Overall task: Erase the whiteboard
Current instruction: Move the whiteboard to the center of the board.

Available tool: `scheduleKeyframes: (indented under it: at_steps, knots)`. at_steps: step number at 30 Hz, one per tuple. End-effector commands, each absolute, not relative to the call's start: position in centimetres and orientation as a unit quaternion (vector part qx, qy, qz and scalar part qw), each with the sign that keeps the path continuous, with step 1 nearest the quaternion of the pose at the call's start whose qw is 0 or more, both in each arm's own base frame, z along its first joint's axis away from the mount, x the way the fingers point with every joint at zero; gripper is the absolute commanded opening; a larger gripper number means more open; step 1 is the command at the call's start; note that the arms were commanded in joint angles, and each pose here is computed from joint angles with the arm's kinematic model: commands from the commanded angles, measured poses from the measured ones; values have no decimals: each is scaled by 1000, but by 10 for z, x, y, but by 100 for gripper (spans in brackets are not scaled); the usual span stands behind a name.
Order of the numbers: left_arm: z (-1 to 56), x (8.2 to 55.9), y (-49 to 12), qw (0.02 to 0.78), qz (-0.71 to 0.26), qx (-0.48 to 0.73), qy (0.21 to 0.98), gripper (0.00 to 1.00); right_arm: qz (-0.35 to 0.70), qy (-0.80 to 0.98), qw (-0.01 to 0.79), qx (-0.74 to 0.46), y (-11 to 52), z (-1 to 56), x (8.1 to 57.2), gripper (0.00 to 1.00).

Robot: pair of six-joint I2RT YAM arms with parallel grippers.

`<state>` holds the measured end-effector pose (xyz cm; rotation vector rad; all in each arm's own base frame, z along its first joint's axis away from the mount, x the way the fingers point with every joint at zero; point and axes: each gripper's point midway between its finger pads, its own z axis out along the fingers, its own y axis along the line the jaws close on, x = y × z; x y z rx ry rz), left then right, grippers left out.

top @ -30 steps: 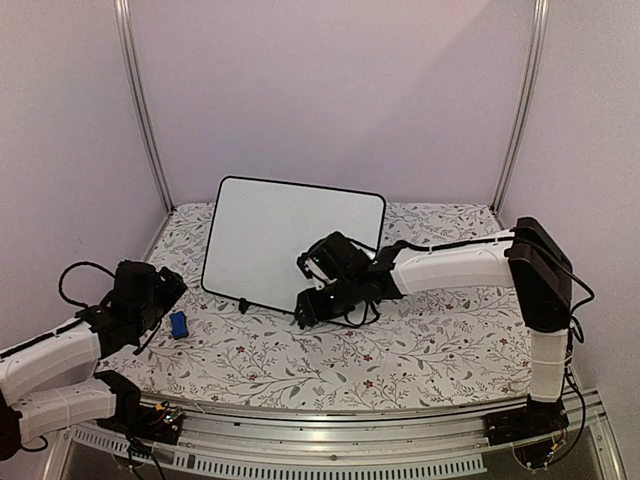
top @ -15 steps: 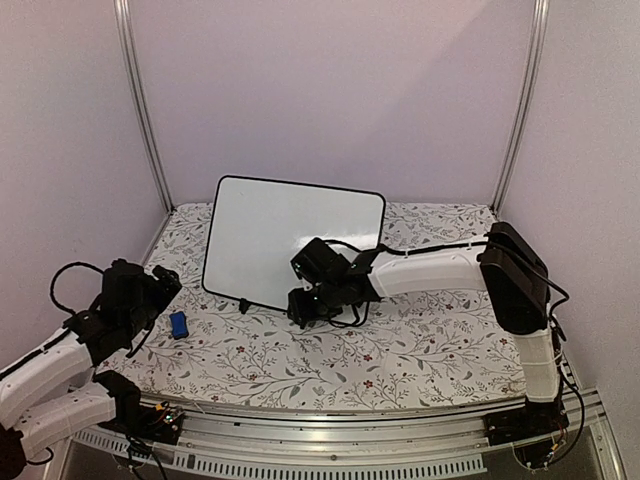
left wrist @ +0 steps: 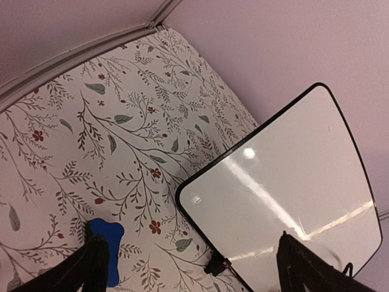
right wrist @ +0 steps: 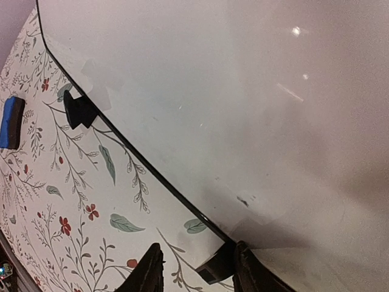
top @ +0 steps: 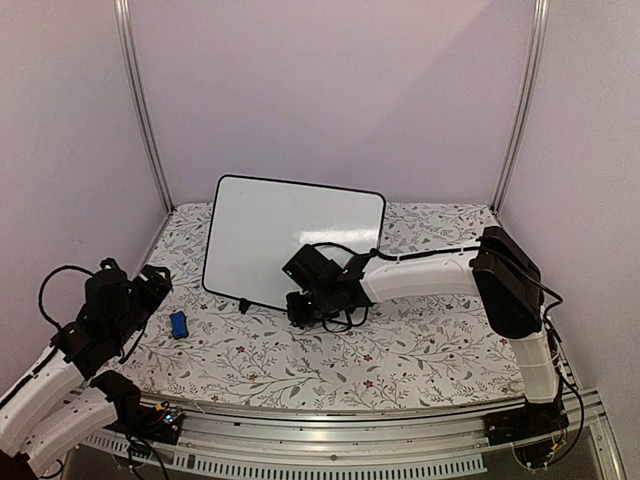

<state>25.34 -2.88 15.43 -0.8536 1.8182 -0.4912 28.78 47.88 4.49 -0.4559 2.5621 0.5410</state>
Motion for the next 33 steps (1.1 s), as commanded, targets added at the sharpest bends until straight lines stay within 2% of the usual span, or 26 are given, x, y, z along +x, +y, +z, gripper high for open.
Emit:
scheduleKeyframes:
  at_steps: [1, 13, 33]
  knots:
    - [143, 248, -28, 501, -188, -346, 771, 95, 72, 960, 227, -147, 427, -16, 299, 41]
    - [146, 254, -35, 502, -197, -328, 776, 95, 80, 958, 239, -136, 418, 7, 292, 49]
    - [145, 256, -39, 507, -208, -322, 772, 94, 70, 961, 223, -150, 427, 0, 284, 49]
